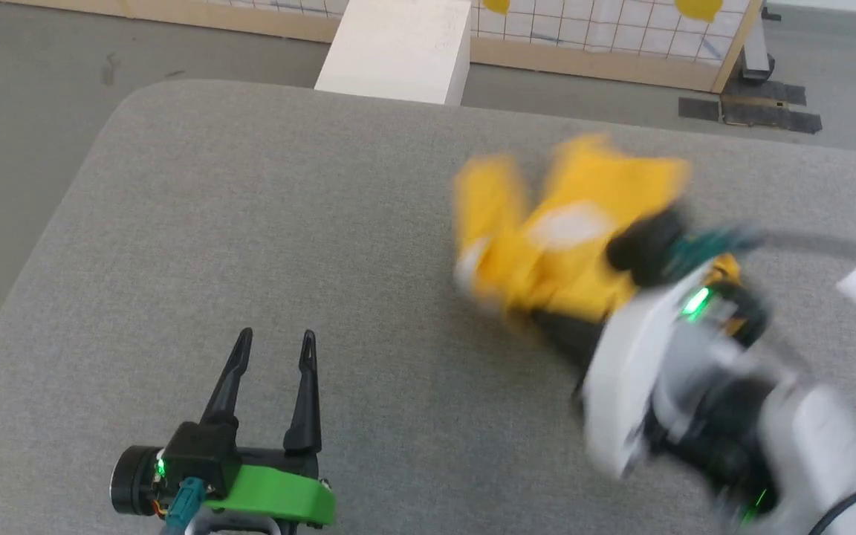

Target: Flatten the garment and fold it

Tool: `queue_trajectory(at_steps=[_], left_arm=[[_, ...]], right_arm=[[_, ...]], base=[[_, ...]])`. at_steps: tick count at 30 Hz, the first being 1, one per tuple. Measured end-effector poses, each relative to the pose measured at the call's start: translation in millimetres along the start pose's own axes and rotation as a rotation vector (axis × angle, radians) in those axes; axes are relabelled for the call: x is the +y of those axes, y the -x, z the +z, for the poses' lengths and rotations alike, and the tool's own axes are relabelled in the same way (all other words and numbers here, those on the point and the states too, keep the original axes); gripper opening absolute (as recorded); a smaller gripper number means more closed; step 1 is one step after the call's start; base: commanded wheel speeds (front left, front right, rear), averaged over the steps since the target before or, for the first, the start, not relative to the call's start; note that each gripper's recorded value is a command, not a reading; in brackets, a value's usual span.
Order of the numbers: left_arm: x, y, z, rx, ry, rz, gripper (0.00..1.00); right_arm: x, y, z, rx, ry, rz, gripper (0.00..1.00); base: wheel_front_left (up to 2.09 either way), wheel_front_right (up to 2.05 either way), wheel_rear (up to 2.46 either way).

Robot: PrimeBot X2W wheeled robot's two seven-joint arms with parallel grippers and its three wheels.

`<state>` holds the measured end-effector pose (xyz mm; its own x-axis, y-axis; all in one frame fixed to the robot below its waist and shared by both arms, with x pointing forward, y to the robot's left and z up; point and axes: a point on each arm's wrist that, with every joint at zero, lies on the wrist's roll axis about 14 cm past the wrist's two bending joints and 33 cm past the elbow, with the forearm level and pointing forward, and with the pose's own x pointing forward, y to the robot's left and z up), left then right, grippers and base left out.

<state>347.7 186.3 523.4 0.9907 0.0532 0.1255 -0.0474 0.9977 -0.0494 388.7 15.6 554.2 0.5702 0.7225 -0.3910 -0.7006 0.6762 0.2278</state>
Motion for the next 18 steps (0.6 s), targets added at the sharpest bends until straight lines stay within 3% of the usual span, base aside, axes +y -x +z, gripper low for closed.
queue_trajectory(at_steps=[5,9,10,11,12,15,18], left_arm=[[1,0,-5,0.018,0.003,0.004,1.00],[2,1,-11,0.038,0.002,0.013,1.00],[3,2,-12,0.042,0.004,0.018,1.00],[5,2,-13,0.046,0.005,0.022,1.00],[6,3,-14,0.049,0.007,0.027,1.00],[8,3,-15,0.052,0.013,0.036,1.00],[8,2,-14,0.049,0.014,0.035,1.00]], right_arm=[[45,-6,-95,0.277,-0.074,0.140,0.00],[51,-4,-149,0.434,-0.096,0.168,0.00],[50,-5,-155,0.445,-0.097,0.166,0.18],[49,-7,-157,0.444,-0.091,0.162,0.27],[48,-9,-157,0.437,-0.088,0.157,1.00],[40,-19,-146,0.362,-0.081,0.130,1.00],[30,-29,-112,0.223,-0.086,0.097,1.00]], base=[[0.00,0.00,0.00],[0.00,0.00,0.00],[0.00,0.00,0.00],[0.00,0.00,0.00],[0.00,0.00,0.00],[0.00,0.00,0.00],[0.00,0.00,0.00]])
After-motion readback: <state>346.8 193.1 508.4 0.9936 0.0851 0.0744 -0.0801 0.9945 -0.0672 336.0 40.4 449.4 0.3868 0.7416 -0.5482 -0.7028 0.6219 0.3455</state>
